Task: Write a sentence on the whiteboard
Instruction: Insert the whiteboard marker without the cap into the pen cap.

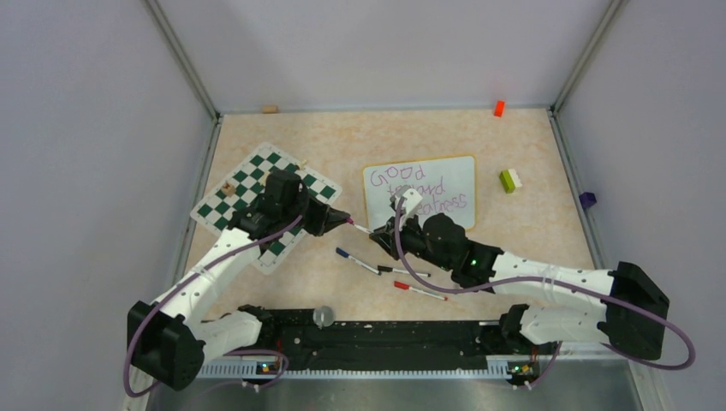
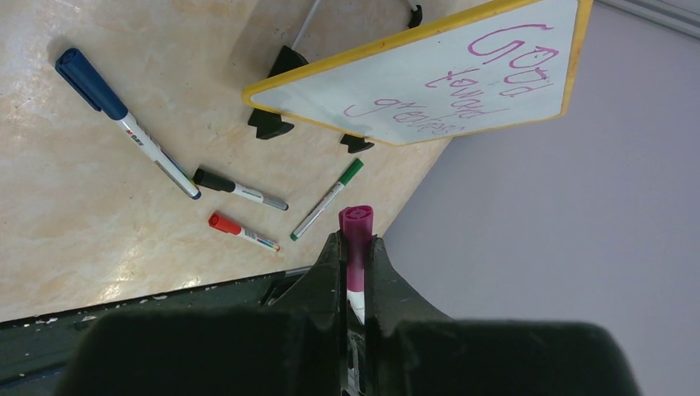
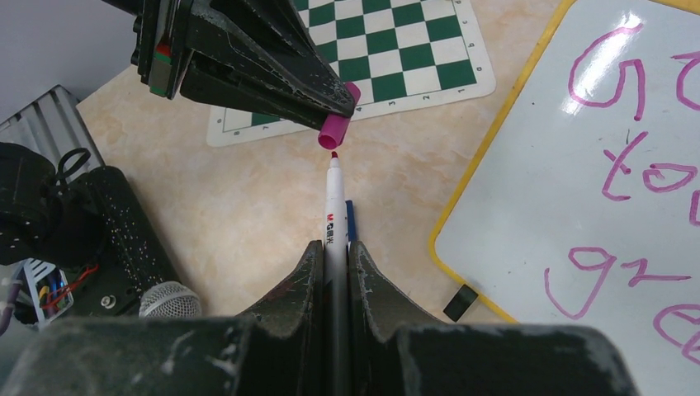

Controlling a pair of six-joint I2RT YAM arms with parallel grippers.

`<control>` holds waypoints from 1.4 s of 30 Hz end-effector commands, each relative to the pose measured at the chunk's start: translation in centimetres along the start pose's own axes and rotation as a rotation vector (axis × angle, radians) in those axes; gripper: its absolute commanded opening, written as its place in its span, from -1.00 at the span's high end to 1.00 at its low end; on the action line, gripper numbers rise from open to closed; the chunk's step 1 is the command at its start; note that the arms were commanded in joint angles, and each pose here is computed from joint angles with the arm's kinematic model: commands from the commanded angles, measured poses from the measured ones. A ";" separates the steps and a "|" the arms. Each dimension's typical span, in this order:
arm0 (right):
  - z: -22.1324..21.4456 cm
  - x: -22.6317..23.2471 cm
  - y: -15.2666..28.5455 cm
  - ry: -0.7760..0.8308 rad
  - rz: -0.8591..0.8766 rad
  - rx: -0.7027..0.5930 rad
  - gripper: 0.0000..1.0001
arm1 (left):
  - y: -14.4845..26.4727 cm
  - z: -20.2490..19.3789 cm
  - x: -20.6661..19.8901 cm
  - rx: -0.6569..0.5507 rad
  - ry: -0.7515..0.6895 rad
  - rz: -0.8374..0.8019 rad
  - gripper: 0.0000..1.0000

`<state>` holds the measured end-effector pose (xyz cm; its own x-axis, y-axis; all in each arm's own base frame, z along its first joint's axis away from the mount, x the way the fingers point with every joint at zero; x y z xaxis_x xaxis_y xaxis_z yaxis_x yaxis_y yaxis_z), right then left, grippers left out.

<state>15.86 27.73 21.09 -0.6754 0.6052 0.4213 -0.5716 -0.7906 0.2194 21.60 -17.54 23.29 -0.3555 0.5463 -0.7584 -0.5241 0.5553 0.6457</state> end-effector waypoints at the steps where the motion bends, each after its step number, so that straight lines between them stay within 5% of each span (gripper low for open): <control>1: 2.4 1.9 -0.4 -0.002 0.062 -0.079 1.00 | -0.1 0.0 -0.3 -0.004 -0.011 -0.031 1.00; 42: 2.4 1.9 -0.6 0.000 0.062 -0.078 1.00 | -0.6 -0.5 -0.2 0.009 -0.001 -0.047 1.00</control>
<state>15.90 27.83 21.08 -0.6769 0.6031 0.4221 -0.5703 -0.7922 0.2172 21.21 -17.82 22.04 -0.3665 0.5484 -0.7516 -0.5052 0.5610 0.6558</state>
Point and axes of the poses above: each gripper's point midway between its finger pads, its own y axis back along the fingers, its own x axis along the line the jaws close on, z = x × y, the point moved 7 cm from there along y, back along the fingers, and after that the axes turned 14 degrees about -y, right-handed, at the moved point
